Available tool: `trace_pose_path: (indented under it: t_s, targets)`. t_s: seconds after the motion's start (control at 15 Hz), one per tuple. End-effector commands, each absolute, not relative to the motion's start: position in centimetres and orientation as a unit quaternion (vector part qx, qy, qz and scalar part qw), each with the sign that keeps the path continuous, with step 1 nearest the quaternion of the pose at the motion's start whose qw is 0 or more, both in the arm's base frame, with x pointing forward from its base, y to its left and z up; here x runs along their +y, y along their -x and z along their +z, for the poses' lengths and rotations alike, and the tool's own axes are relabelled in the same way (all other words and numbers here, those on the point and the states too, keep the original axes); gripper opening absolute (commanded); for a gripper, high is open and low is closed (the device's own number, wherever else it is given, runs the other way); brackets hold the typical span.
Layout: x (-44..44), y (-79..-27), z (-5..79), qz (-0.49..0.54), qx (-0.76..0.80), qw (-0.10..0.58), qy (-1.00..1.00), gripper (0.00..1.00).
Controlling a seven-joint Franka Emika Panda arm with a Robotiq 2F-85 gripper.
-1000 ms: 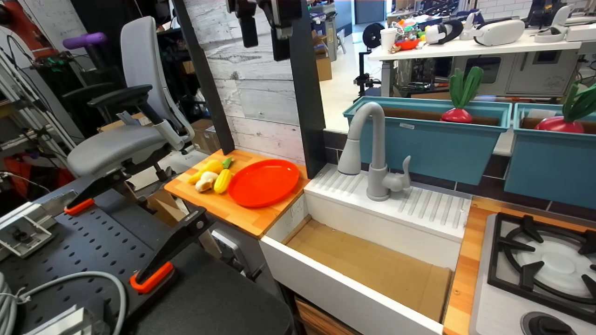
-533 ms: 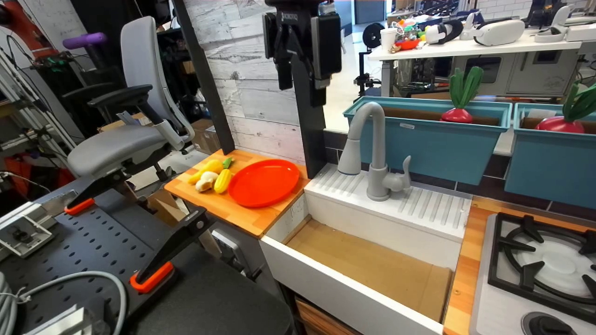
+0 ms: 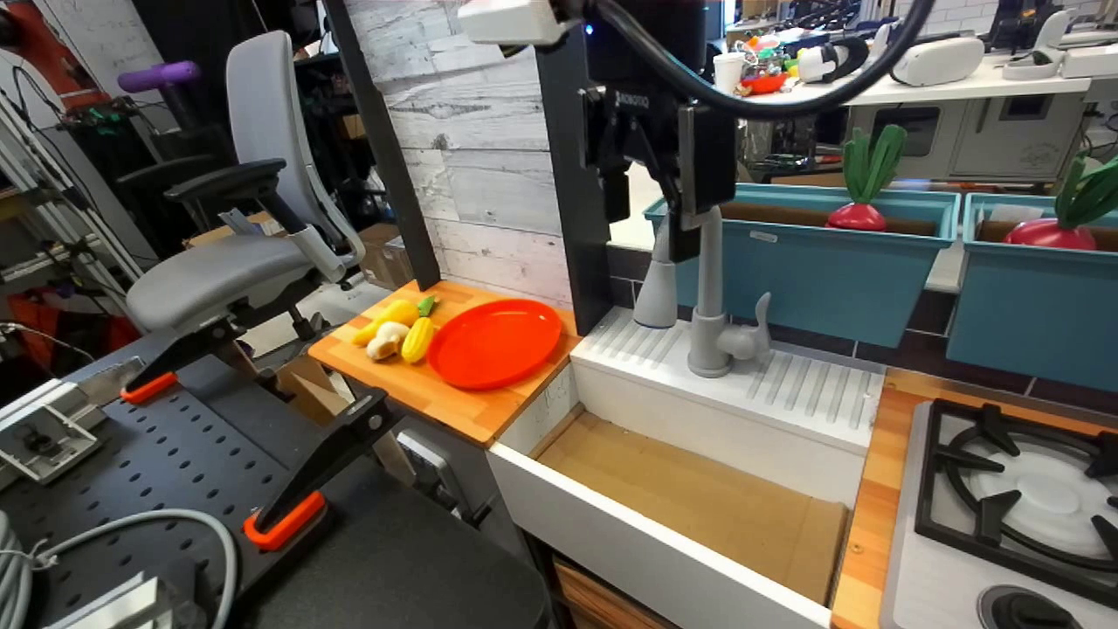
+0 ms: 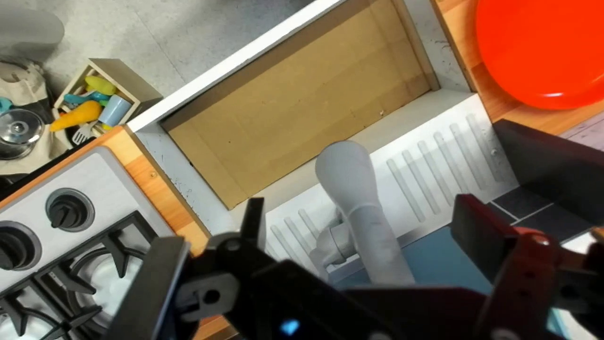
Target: Turn the tap nozzle to the left
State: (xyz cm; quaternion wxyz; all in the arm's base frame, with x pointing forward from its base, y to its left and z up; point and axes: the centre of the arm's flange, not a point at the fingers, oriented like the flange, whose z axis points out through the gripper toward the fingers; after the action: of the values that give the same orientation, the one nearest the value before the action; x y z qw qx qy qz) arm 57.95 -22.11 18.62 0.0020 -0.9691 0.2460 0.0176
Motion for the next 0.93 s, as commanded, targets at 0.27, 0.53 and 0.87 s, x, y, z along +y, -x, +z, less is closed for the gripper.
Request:
trace_pose_path:
  t_s: [0.27,0.53,0.87]
  targets:
    - [-22.2,-60.6,16.1,-0.02,0.257,-0.018,0.966,1.0]
    - [-20.7,-60.2,15.9,-0.024,0.239,-0.02,0.97,1.0]
    - [-20.2,-60.8,15.8,-0.014,0.237,-0.015,0.971,0.58]
